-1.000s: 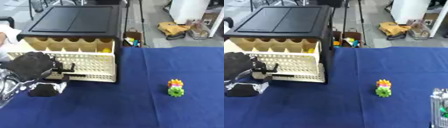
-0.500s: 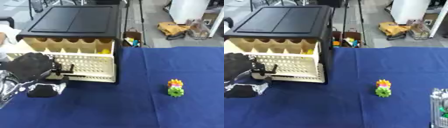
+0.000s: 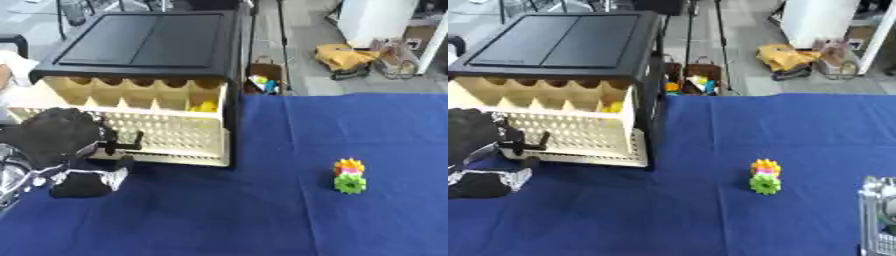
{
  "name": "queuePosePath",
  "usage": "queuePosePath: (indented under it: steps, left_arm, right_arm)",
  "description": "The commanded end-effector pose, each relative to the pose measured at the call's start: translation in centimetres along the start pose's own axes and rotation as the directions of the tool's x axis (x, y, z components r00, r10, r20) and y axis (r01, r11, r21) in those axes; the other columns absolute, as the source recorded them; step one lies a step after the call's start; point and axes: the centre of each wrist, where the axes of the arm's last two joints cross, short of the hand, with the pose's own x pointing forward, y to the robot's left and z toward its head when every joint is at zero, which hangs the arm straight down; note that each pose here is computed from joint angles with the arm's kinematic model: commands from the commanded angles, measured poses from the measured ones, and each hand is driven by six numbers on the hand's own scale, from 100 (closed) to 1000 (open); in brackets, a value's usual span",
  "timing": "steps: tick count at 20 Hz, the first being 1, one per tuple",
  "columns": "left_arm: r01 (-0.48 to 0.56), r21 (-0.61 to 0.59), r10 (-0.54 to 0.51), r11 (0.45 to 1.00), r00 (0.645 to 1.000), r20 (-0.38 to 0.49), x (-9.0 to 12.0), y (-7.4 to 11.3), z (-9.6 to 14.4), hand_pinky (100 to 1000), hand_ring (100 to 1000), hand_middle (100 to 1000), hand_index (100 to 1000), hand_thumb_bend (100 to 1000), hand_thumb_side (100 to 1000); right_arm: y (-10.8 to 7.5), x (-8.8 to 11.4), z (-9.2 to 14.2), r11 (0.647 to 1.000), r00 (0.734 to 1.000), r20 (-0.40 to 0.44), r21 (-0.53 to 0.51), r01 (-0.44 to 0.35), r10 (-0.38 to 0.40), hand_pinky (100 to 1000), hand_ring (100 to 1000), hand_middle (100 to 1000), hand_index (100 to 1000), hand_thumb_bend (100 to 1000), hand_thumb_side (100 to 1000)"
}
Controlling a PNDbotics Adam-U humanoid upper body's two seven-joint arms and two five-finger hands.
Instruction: Pick up objects from table and place into drawer.
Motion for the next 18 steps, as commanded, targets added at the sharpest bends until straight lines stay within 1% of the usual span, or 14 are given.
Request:
queuePosePath:
  steps: [1,6,11,14,18]
  left_arm:
    - [0.033,-0.026,-0.034,0.999,0.999,-0.016,-0.6,-0.2,0.2,100,100,100,561,134,794]
    - [0.028,-0.032,-0.029,0.999,1.0,-0.013,-0.5,-0.4,0.2,100,100,100,549,123,797]
    - [0.021,0.033,-0.024,0.999,0.995,0.098,0.2,0.9,-0.3,100,100,100,550,103,804]
    - [0.023,0.052,-0.029,0.998,0.992,0.123,0.2,1.4,-0.5,100,100,100,550,104,805]
    - [0.02,0.063,-0.029,0.998,0.99,0.139,0.3,1.7,-0.5,100,100,100,549,100,808]
  right_arm:
    - [0.2,0.5,-0.6,1.0,1.0,0.025,-0.01,0.015,-0.015,675,525,473,752,100,1000]
    - [0.2,0.5,-0.6,1.0,1.0,0.023,-0.01,0.013,-0.013,676,525,473,751,100,1000]
    - [0.2,0.5,-0.5,1.0,1.0,0.02,-0.01,0.015,-0.015,677,525,473,752,100,1000]
    - [0.1,0.5,-0.4,1.0,1.0,0.018,-0.011,0.013,-0.013,677,525,473,752,100,1000]
    - [0.1,0.5,-0.3,1.0,1.0,0.015,-0.012,0.01,-0.01,678,524,473,752,100,1000]
